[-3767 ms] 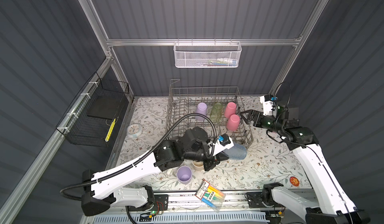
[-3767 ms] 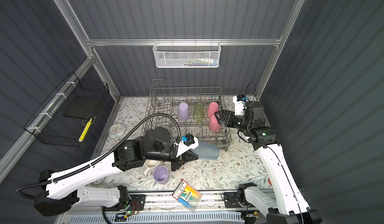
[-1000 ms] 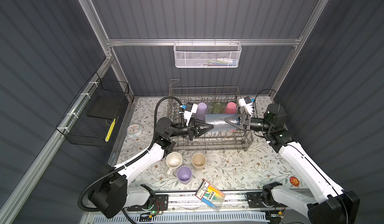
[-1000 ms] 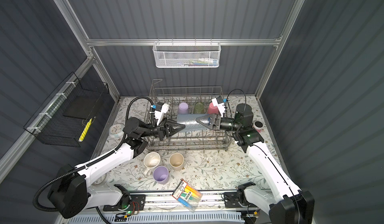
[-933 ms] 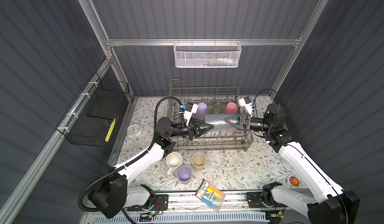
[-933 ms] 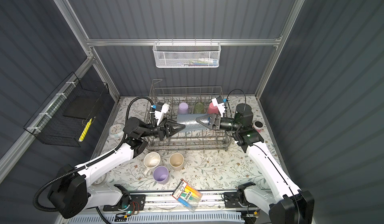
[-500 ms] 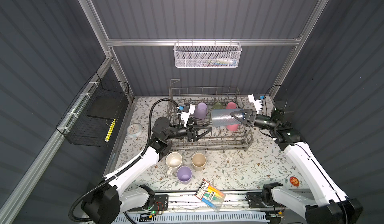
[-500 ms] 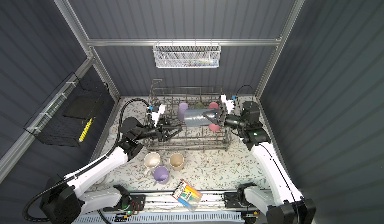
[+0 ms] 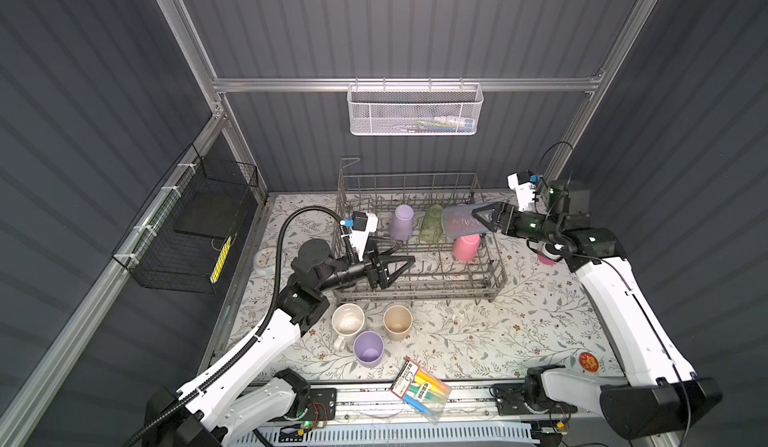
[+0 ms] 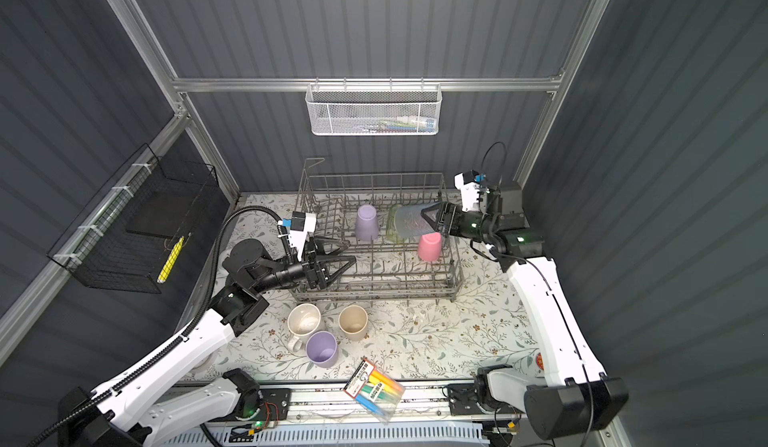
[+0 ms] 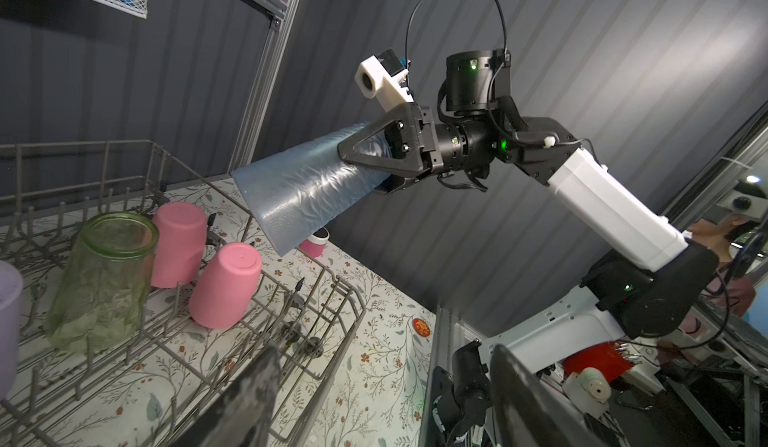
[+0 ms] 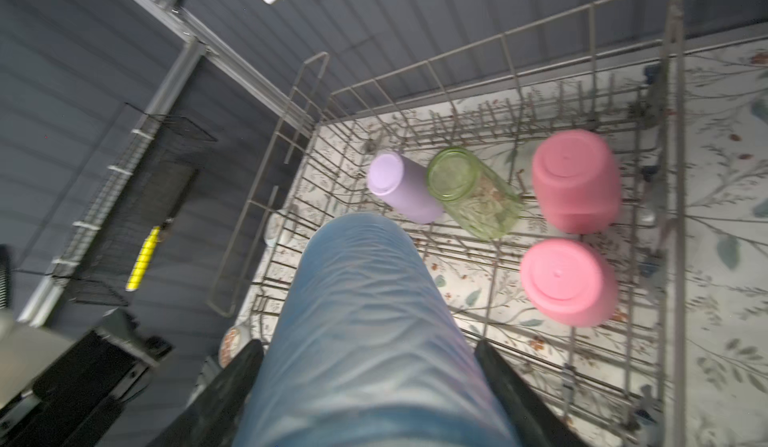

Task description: Load the cups into the dish rack

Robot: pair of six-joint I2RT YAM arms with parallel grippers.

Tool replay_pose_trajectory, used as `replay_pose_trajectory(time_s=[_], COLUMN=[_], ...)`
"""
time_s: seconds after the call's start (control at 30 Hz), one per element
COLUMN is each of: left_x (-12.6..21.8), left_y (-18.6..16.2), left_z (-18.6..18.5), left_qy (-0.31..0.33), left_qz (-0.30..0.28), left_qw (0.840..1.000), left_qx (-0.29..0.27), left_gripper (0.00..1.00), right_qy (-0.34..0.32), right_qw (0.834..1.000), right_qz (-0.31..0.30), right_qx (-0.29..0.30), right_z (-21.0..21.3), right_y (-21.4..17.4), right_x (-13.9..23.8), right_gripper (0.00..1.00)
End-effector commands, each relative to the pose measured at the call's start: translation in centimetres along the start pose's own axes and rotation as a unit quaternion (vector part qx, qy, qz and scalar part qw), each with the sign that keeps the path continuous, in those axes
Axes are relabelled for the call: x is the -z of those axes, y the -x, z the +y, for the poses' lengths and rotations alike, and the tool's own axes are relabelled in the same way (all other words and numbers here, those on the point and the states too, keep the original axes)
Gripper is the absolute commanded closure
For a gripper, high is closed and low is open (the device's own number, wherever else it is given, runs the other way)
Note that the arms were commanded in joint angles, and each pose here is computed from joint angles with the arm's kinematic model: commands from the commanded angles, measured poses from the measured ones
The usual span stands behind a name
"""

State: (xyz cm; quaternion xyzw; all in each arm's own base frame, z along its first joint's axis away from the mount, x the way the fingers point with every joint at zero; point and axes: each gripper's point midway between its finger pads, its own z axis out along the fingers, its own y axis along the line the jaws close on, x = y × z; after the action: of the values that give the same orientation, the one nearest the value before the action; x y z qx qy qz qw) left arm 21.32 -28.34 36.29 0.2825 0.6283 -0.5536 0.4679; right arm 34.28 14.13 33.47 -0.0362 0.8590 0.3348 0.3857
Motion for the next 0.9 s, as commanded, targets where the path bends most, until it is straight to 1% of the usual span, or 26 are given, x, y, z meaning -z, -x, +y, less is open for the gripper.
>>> replay_pose_trajectory(time_s=[0.0, 0.13, 0.4, 0.7, 0.87], left_x=[0.4, 0.3, -0.1, -0.5, -0.5], left_y=[-0.7, -1.0, -1.3, -1.3, -1.6], left_z=[0.7, 0.9, 1.4, 1.5, 1.7], left_qy=[0.020, 0.025, 0.028, 0.025, 0.026], left_qz=[0.013, 0.020, 0.031, 0.037, 0.037], left_qw=[1.000, 0.999, 0.999, 0.999, 0.999], left_qx=[-0.011, -0.014, -0.022, -0.026, -0.023], left_gripper=[0.20, 0.20, 0.20, 0.20, 0.20], right_qy=[-0.092, -0.135, -0.177, -0.187, -0.184], right_qw=[0.994, 0.987, 0.972, 0.965, 0.964], right_qz=[0.027, 0.048, 0.094, 0.127, 0.137], right_qx=[0.049, 0.075, 0.119, 0.134, 0.134], right_z=[-2.4, -3.3, -3.7, -4.2, -4.5], right_y=[-0.3, 0.0, -0.2, -1.2, -1.3], right_x=[-1.2, -3.4, -7.5, -10.3, -11.6], right_gripper=[0.80, 0.80, 0.80, 0.80, 0.80])
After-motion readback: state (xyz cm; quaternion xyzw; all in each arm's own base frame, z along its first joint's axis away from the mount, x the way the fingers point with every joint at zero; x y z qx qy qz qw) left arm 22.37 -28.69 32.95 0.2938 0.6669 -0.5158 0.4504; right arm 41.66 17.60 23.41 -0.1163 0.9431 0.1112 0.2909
